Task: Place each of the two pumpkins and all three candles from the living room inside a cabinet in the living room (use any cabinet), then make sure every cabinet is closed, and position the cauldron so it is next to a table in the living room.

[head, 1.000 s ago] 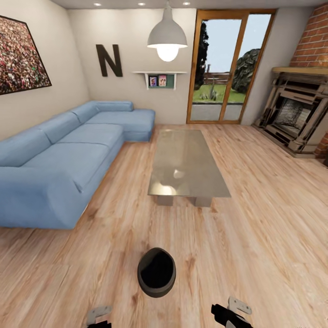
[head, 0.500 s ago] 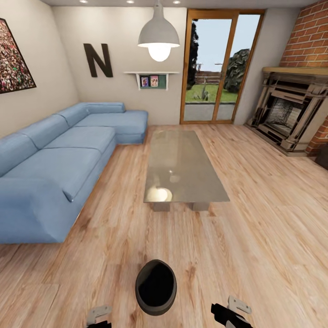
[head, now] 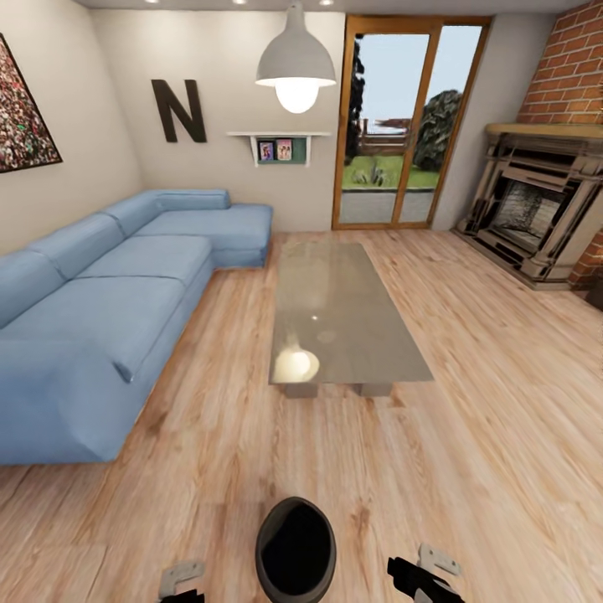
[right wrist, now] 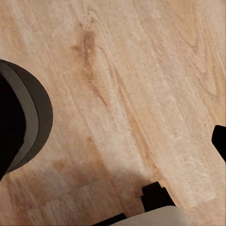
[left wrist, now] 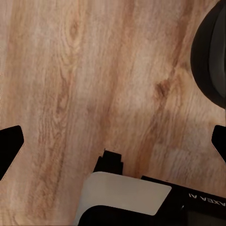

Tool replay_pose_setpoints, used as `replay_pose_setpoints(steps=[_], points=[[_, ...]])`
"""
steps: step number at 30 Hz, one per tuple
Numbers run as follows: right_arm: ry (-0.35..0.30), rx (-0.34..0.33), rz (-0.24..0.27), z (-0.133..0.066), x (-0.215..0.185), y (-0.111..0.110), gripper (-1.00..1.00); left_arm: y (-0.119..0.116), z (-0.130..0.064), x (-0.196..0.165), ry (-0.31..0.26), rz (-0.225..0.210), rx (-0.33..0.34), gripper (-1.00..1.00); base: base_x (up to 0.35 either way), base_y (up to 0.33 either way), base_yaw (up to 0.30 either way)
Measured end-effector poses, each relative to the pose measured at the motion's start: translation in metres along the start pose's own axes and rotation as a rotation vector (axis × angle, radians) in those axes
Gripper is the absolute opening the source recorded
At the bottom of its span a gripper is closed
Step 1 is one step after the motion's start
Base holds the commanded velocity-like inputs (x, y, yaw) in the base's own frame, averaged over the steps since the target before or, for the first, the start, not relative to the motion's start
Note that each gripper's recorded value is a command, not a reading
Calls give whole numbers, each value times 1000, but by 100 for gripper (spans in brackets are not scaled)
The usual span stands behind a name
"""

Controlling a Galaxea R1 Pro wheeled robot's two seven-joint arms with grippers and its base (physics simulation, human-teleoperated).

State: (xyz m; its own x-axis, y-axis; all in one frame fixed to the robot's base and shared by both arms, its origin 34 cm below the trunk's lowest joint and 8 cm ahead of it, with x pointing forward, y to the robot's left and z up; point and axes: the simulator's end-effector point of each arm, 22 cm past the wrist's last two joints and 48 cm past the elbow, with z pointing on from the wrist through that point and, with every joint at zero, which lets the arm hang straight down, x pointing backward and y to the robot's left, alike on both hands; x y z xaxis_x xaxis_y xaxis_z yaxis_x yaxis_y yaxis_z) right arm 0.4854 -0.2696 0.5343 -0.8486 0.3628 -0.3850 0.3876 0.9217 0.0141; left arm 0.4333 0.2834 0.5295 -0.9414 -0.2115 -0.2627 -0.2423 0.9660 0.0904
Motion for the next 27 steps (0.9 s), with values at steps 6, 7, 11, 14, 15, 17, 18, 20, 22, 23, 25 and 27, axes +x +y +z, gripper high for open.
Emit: replay_pose_setpoints(steps=[6,7,11,14,15,17,18,20,22,23,25,27], points=[[-7,-3,4,-1,-3,1,100,1,-1,-2,-5,-1,0,100,115,94,-188],[-8,-3,3,-1,-4,2,100,0,-1,-3,-7,-1,1,100,53,32,-87],[-11,-4,4,-1,-5,2,100,1,-1,-3,-7,-1,0,100,171,123,-32],[-11,-4,3,-1,-5,2,100,1,-1,-3,-7,-2,0,100,162,112,-9],[-11,-4,3,-1,-5,2,100,1,-1,-3,-7,-2,0,100,71,49,-4],[-10,-5,3,-2,-5,3,100,1,-1,-3,-7,-2,0,100,55,43,-3],[-10,-5,3,-2,-5,3,100,1,-1,-3,-7,-2,0,100,75,107,-2],[-10,-5,2,-2,-5,3,100,1,-1,-3,-7,-2,0,100,116,144,-1],[-10,-5,2,-2,-5,3,100,1,-1,-3,-7,-1,0,100,96,88,0],[-9,-5,2,-2,-4,3,100,1,-1,-3,-7,-2,0,100,48,44,0],[-8,-6,0,-2,-4,3,100,1,-1,-3,-7,-3,1,100,31,29,0],[-2,-8,-4,-2,-3,5,100,1,-1,-4,-7,-8,1,100,13,12,0]])
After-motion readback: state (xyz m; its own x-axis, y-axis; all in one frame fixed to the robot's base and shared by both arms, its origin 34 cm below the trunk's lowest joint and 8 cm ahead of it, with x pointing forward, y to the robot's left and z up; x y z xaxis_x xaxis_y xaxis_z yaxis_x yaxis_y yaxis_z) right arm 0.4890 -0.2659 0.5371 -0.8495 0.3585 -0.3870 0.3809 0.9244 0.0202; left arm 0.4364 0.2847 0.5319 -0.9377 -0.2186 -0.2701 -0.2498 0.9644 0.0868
